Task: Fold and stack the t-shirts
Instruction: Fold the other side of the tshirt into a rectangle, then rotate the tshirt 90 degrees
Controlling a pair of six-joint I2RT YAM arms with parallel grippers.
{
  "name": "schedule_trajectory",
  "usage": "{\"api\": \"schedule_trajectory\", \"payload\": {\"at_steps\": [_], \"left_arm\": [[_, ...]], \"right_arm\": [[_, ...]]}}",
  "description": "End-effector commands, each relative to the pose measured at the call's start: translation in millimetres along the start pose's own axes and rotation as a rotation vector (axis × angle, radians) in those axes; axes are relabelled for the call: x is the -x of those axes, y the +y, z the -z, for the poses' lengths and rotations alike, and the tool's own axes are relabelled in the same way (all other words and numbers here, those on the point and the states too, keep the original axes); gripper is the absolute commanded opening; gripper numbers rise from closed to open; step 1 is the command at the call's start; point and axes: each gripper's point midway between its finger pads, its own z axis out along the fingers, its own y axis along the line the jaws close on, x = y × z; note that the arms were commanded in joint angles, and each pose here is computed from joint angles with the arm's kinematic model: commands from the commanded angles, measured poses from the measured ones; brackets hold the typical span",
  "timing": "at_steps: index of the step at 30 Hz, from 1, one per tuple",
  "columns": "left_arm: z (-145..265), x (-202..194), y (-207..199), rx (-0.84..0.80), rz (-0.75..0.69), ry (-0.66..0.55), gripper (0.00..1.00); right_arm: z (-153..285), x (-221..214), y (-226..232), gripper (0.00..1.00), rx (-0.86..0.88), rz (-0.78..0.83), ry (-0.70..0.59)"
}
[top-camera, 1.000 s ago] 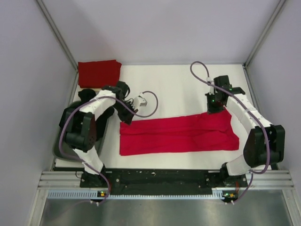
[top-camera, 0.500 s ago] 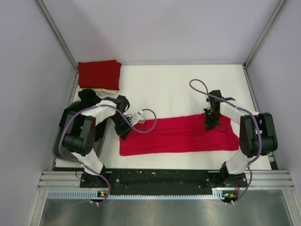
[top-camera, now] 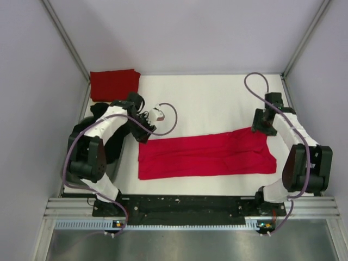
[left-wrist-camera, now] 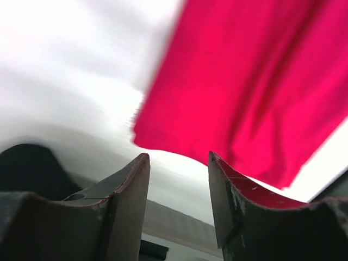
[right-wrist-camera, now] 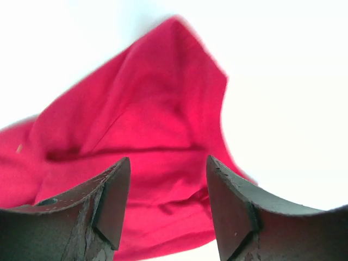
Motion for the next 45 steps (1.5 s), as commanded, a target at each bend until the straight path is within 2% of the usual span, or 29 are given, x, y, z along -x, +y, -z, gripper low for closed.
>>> {"api": "schedule_trajectory", "payload": {"at_steps": [1, 4, 6, 7, 8, 9, 11, 12, 13, 16, 17, 20, 22, 23, 24, 25, 29, 30, 32, 34, 38, 42, 45], "left_arm": [[-11.9, 15.3, 60.5, 0.212, 0.094, -0.02, 0.52], [-30.6, 6.4, 67.6, 0.21, 0.097, 0.019, 0.52], [-40.8, -3.0, 63.3, 0.186, 0.092, 0.041, 0.52], [-45.7, -8.4, 58.8, 0.17, 0.09, 0.049, 0.52], [-49.9, -14.2, 53.5, 0.151, 0.085, 0.057, 0.51], [-54.5, -22.4, 45.7, 0.127, 0.084, 0.071, 0.46], [-58.8, -35.5, 34.0, 0.095, 0.085, 0.097, 0.18], [-59.7, -42.7, 28.7, 0.088, 0.089, 0.112, 0.04], [-59.5, -49.6, 22.5, 0.076, 0.09, 0.127, 0.0], [-58.5, -67.4, -4.0, 0.009, 0.097, 0.156, 0.0], [-57.2, -73.6, -15.0, -0.02, 0.105, 0.167, 0.0], [-54.6, -87.3, -58.7, -0.141, 0.084, 0.188, 0.0], [-52.6, -93.5, -92.7, -0.225, 0.016, 0.199, 0.02], [-51.4, -95.6, -104.5, -0.245, -0.02, 0.204, 0.05], [-49.4, -96.0, -114.3, -0.255, -0.058, 0.204, 0.09], [-45.8, -94.4, -120.0, -0.258, -0.08, 0.196, 0.11], [-28.4, -72.9, -114.9, -0.241, -0.082, 0.131, 0.22], [-24.4, -67.8, -109.7, -0.227, -0.078, 0.121, 0.25], [-18.6, -58.6, -95.8, -0.198, -0.068, 0.096, 0.33], [-17.0, -51.4, -85.3, -0.174, -0.075, 0.088, 0.37], [-27.7, -49.0, -68.3, -0.133, -0.079, 0.112, 0.4], [-39.6, -58.0, -67.4, -0.157, -0.074, 0.154, 0.37], [-45.6, -66.8, -67.9, -0.152, -0.072, 0.178, 0.34]], "right_arm": [[-22.6, 44.0, -24.5, 0.58, -0.06, -0.011, -0.048], [-48.6, 50.5, -20.3, 0.56, -0.012, -0.019, 0.003], [-63.3, 51.3, -16.8, 0.5, 0.007, -0.024, 0.031], [-68.2, 55.6, -14.1, 0.44, 0.017, -0.022, 0.03], [-76.2, 55.2, -10.2, 0.32, 0.034, -0.025, 0.049], [-83.4, 57.4, -4.4, 0.22, 0.061, -0.023, 0.063], [-96.0, 66.1, 6.4, 0.0, 0.109, -0.031, 0.077], [-100.5, 75.9, 11.0, 0.0, 0.129, -0.042, 0.069], [-105.9, 83.6, 17.5, 0.0, 0.153, -0.056, 0.069], [-125.4, 116.1, 50.5, 0.0, 0.259, -0.104, 0.057], [-124.4, 140.7, 65.8, 0.0, 0.301, -0.105, 0.018], [-133.2, 178.2, 116.9, 0.0, 0.4, -0.076, -0.018], [-129.3, 196.6, 160.0, 0.14, 0.479, -0.027, -0.049], [-127.3, 203.1, 174.5, 0.3, 0.508, -0.015, -0.061], [-120.6, 212.8, 185.0, 0.41, 0.536, -0.017, -0.082], [-111.2, 222.7, 188.2, 0.47, 0.546, -0.036, -0.105], [-63.3, 254.7, 149.5, 0.69, 0.445, -0.061, -0.233], [-39.4, 261.5, 134.7, 0.71, 0.417, -0.055, -0.278], [-16.2, 260.4, 94.8, 0.74, 0.354, -0.078, -0.309], [-5.1, 241.0, 62.0, 0.74, 0.307, -0.124, -0.292], [-32.6, 160.1, 12.9, 0.72, 0.175, -0.176, -0.167], [-66.6, 109.0, 16.3, 0.59, 0.26, -0.237, -0.063], [-88.2, 102.8, 22.9, 0.56, 0.298, -0.268, -0.029]]}}
